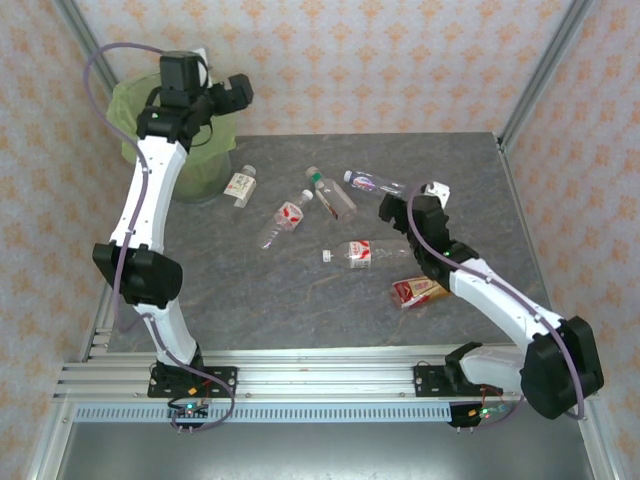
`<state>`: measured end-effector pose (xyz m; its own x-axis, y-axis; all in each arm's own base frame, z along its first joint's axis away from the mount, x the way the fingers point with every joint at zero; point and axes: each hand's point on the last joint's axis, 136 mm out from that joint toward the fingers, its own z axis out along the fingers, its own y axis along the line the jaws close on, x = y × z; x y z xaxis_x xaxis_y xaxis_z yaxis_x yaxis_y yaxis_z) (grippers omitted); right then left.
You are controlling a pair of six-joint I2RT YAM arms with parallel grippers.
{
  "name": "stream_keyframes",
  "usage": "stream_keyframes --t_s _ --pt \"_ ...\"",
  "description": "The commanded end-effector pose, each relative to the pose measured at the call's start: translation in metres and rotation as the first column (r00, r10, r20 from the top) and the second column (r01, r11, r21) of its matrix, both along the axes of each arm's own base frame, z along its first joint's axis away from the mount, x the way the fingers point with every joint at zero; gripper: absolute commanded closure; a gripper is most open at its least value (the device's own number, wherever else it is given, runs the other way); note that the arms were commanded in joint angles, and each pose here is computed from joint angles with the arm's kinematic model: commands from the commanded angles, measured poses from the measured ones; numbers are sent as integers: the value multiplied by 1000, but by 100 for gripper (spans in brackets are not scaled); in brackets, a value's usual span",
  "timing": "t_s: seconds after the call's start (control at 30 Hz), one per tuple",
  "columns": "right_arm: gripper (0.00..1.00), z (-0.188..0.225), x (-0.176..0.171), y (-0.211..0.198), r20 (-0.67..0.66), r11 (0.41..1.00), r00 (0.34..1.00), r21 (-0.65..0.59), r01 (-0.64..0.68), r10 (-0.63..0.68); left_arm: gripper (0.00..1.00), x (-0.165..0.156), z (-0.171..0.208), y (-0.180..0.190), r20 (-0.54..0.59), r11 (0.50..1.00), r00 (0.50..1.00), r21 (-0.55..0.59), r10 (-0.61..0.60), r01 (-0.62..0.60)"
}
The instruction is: Put the plastic bottles in the bin
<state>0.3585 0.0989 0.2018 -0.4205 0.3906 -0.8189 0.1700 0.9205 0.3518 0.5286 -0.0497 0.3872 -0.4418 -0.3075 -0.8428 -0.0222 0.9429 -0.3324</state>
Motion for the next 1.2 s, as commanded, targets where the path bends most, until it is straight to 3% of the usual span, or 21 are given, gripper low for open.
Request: stream_keyframes --t_s 0.0,0.3,0.43,0.63,0.77,1.17 --pt "1 -9 -17 -23 -60 993 994 65 94 -90 0 -12 22 -28 98 996 993 -60 -67 73" --pt "1 -37 -49 -71 -236 936 952 248 251 -193 0 -45 -17 -52 63 980 992 -162 -106 115" --pt "1 -51 -66 -94 -334 909 905 229 349 -264 0 -57 -35 -49 35 981 995 -169 -93 98" --pt "1 -73 -91 -125 -469 808 778 201 554 -417 0 -69 -48 -47 -8 982 995 -161 -100 97" --pt "0 -86 -97 -136 -523 774 719 163 612 -458 0 -73 -49 -43 -10 988 996 -129 -88 86" --pt "8 -129 -98 -126 -697 682 623 262 683 -356 0 -86 -67 -36 -62 993 996 -107 -65 58"
